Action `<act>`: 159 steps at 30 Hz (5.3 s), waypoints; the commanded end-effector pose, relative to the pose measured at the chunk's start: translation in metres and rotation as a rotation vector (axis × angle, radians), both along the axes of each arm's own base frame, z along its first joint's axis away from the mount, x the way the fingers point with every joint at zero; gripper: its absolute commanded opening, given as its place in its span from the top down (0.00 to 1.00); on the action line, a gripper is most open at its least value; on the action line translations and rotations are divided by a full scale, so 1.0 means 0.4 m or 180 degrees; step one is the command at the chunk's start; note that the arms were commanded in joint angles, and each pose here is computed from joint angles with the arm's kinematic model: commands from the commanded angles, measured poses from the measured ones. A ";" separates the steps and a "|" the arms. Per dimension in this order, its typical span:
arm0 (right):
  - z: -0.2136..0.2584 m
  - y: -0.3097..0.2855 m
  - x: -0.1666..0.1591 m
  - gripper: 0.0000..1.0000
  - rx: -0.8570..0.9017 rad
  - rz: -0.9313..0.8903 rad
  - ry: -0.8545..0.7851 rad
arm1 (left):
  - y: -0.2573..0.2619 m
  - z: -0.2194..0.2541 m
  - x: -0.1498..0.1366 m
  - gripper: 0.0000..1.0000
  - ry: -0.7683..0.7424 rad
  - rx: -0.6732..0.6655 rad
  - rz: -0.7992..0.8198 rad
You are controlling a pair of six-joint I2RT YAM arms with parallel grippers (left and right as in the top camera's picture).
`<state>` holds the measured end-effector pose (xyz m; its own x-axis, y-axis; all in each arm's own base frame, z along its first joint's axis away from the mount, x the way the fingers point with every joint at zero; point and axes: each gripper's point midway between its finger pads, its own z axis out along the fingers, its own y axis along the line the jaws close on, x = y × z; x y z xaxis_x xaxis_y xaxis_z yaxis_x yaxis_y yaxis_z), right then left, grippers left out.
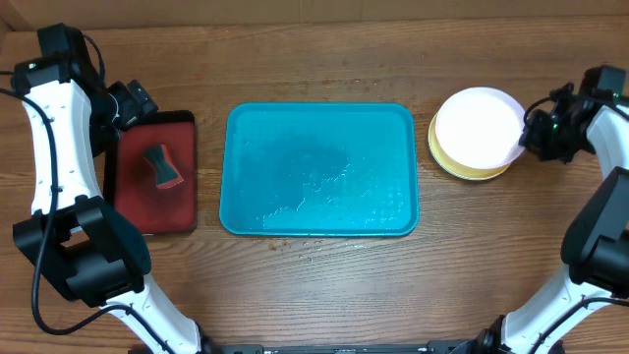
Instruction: Clean dirty plates on tray and stack at the side
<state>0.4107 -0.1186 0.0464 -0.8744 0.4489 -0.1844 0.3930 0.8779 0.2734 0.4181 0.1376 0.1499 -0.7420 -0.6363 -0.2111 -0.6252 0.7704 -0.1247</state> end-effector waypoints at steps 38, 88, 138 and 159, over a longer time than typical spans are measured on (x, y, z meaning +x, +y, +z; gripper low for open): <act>0.505 0.357 -0.325 0.00 0.0179 0.1135 -0.0729 | -0.004 0.022 0.006 0.00 -0.0084 0.0000 -0.0023; 0.435 0.466 -0.434 0.00 0.0737 0.1410 -0.0713 | -0.004 0.023 0.007 0.00 -0.0085 0.0001 -0.0023; 0.433 0.427 -0.449 0.00 -0.1072 0.1342 -0.4687 | -0.004 0.022 0.006 0.00 -0.0084 0.0000 -0.0023; 0.311 0.339 -0.413 0.00 -0.1423 0.0808 -0.4128 | -0.004 0.022 0.006 0.00 -0.0084 0.0000 -0.0023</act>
<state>0.2445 0.0247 0.1727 -0.0213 -0.0083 -0.9997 -0.1519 0.9884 -0.0049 0.4183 0.1369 0.1499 -0.7423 -0.6364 -0.2097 -0.6243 0.7706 -0.1285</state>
